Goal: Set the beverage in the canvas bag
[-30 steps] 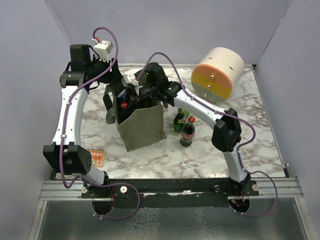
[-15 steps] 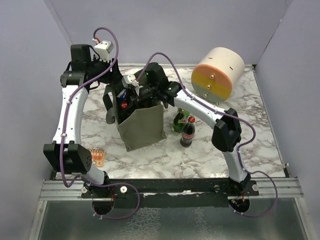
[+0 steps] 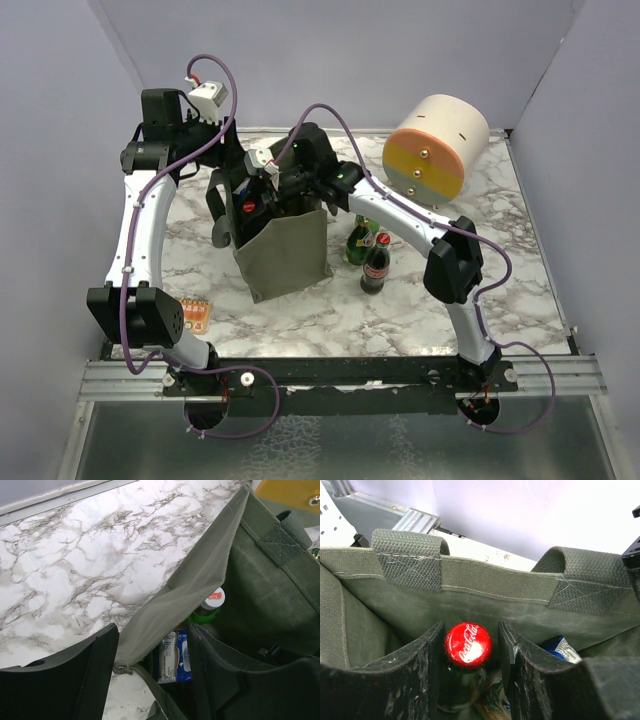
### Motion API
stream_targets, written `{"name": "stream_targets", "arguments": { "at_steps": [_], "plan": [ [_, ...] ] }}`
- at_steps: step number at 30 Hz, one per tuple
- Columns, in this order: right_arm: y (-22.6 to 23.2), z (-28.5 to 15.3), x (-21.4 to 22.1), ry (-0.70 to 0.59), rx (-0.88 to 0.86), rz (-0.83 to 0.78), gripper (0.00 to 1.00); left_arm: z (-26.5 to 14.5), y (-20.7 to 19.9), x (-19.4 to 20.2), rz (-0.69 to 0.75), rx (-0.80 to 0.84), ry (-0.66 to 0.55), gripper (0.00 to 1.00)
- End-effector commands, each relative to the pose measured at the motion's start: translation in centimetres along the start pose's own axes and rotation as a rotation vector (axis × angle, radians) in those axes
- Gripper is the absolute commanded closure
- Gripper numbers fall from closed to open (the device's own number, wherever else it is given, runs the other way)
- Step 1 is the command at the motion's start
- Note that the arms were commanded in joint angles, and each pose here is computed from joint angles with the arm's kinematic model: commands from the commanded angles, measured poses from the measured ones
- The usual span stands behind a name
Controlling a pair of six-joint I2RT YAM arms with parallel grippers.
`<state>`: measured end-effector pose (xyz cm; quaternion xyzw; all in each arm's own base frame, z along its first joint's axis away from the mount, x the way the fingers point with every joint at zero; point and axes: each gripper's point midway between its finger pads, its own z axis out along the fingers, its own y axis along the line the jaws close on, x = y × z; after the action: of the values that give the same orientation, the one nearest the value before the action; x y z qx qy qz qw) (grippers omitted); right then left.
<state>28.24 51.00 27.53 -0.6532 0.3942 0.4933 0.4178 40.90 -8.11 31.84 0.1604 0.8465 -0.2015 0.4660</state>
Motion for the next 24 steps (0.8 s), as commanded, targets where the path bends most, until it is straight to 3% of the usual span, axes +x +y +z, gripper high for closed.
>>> {"name": "stream_targets", "arguments": {
  "at_steps": [1,5,9,24],
  "plan": [
    [-1.2,-1.0,-3.4,-0.03,0.057,-0.106,0.53,0.0,-0.9,-0.6,0.009,0.046,-0.012,0.41],
    [-1.3,-1.1,-4.0,-0.036,0.062,-0.109,0.5,0.0,-0.9,-0.6,0.011,0.045,-0.011,0.41],
    [-1.5,-1.4,-5.5,-0.055,0.074,-0.119,0.4,0.1,-0.8,-0.5,0.008,0.045,-0.008,0.41],
    [-0.7,-3.9,-11.7,-0.109,0.127,-0.137,0.39,0.3,-0.8,-0.4,0.001,0.047,-0.007,0.41]
  ]
}}
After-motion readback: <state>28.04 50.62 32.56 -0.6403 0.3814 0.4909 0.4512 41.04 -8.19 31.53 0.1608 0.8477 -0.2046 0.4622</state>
